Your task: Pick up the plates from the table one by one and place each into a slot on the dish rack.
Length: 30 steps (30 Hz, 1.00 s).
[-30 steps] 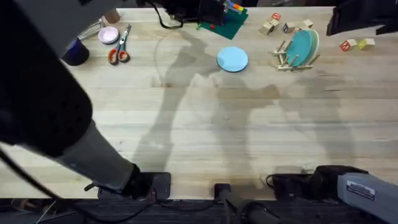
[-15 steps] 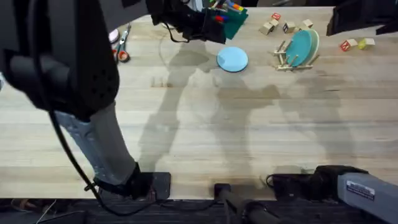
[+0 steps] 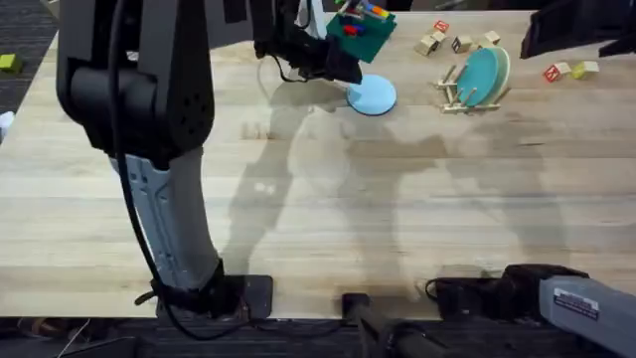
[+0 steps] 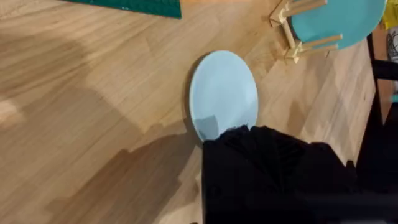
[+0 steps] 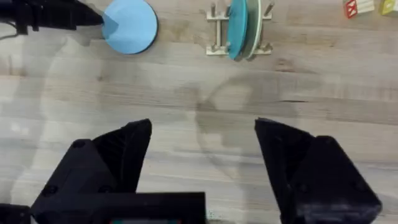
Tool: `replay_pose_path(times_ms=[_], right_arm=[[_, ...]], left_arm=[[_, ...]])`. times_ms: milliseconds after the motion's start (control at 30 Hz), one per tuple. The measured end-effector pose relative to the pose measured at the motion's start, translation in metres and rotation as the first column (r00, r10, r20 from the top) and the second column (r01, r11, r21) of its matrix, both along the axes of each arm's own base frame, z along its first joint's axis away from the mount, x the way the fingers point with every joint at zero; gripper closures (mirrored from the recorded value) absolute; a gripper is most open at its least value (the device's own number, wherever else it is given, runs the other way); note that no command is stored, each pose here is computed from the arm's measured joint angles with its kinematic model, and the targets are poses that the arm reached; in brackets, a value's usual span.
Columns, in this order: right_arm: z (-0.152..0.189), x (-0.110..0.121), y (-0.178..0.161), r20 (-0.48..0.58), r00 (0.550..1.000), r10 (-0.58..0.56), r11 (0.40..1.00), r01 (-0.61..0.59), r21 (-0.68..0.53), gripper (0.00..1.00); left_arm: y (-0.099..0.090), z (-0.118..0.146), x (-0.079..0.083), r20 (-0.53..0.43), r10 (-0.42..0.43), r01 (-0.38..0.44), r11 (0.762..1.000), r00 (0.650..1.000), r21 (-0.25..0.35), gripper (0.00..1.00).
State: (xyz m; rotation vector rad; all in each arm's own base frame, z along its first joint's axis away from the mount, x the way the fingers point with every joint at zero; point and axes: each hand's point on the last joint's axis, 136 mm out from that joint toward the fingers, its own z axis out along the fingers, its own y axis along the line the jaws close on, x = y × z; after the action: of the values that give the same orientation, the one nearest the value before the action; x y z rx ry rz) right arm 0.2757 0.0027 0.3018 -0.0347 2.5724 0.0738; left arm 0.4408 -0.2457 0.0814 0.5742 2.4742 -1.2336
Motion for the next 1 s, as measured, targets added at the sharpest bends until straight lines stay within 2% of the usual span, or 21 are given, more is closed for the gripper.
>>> replay_pose_path(times_ms=[367, 600, 1000], right_arm=[[-0.006, 0.004, 0.0, -0.025, 1.0, 0.004, 1.0, -0.004, -0.001, 0.005], [-0.007, 0.004, 0.0, -0.026, 1.0, 0.003, 1.0, -0.003, -0.001, 0.005], [-0.007, 0.004, 0.0, -0.026, 1.0, 0.004, 1.0, -0.004, -0.001, 0.006]], left_arm=[[-0.001, 0.0, 0.004, -0.008, 0.017, -0.017, 1.0, 1.0, -0.012, 0.96], [-0.005, -0.02, 0.004, -0.042, 0.019, -0.019, 1.0, 0.999, -0.008, 0.961], [-0.009, -0.038, 0.014, -0.019, 0.015, -0.015, 1.0, 1.0, -0.004, 0.96]])
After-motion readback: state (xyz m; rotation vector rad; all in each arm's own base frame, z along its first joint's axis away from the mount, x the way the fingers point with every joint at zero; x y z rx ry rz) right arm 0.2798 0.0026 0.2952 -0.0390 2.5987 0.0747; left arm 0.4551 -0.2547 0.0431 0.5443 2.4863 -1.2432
